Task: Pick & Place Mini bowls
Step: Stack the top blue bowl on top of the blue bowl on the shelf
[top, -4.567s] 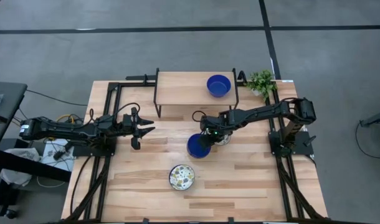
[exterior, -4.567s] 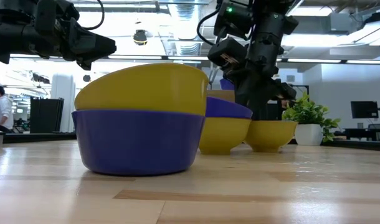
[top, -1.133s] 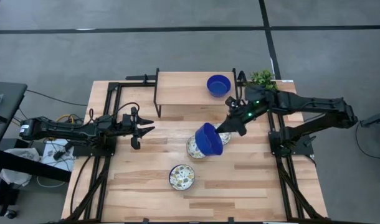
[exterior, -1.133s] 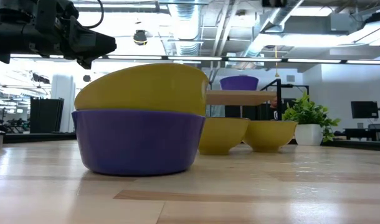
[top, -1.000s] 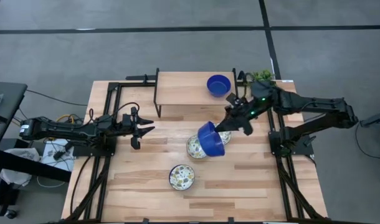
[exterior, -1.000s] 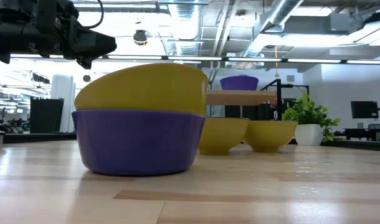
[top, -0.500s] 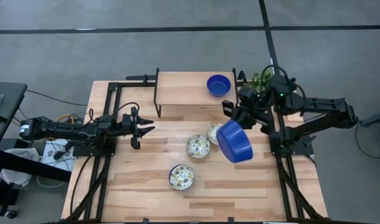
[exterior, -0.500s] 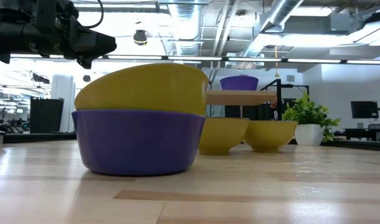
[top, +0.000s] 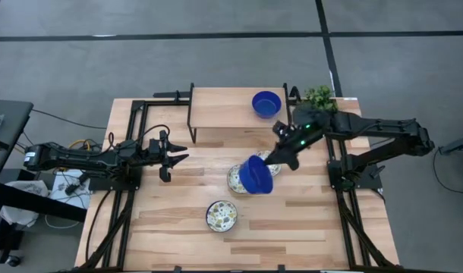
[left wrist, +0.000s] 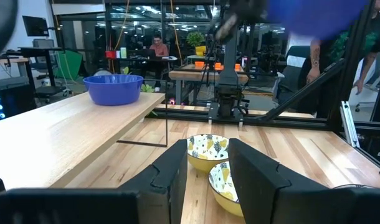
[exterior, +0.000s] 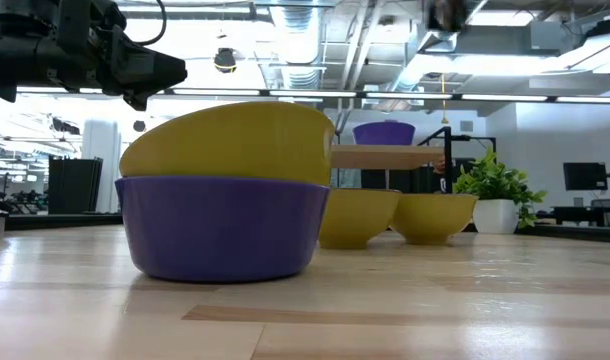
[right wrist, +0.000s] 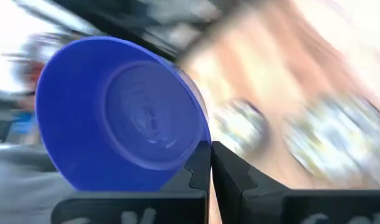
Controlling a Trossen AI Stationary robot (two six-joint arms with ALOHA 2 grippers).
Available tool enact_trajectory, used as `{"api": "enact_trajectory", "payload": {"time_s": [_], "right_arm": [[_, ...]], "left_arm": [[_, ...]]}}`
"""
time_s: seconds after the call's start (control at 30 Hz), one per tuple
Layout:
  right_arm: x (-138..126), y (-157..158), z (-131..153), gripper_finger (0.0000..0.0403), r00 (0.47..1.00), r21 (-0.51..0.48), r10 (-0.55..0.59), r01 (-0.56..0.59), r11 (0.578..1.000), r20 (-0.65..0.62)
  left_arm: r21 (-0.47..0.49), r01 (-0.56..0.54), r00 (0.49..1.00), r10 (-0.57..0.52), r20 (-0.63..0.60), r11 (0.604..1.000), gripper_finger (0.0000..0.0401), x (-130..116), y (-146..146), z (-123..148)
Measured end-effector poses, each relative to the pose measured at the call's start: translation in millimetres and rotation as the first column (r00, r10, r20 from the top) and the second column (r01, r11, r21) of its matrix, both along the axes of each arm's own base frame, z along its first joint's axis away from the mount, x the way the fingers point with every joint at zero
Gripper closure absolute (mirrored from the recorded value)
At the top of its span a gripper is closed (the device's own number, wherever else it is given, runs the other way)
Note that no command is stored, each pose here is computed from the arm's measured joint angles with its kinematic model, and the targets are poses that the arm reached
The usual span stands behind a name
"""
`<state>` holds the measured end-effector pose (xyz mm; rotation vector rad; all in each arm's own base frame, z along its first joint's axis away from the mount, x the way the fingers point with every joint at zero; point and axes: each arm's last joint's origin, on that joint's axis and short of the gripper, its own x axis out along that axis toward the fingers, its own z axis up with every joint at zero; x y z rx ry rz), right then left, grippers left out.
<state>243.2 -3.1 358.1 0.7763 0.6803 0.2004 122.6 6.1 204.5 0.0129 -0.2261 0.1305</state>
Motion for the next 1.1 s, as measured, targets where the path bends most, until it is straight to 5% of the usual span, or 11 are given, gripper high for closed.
{"api": "enact_trajectory", "payload": {"time_s": [0.2,0.5,0.83,1.1], "right_arm": [[-28,6,-29,0.0403,0.904,-0.030,-0.041,0.032,0.999,-0.425],[-75,8,-44,0.0403,0.541,-0.181,-0.190,0.071,0.981,-0.819],[-76,-4,-46,0.0403,0.460,-0.478,-0.501,0.174,0.861,-0.733],[-76,-22,-33,0.0403,0.441,-0.566,-0.620,0.264,0.781,-0.650]], "left_arm": [[0.000,0.000,1.000,0.000,0.000,1.000,0.0286,0,0,0],[0.000,0.000,1.000,0.000,0.000,1.000,0.0286,0,0,0],[0.000,-0.001,1.000,0.001,0.000,1.000,0.0286,0,0,0],[0.000,0.000,1.000,0.000,0.000,1.000,0.0286,0,0,0]]}}
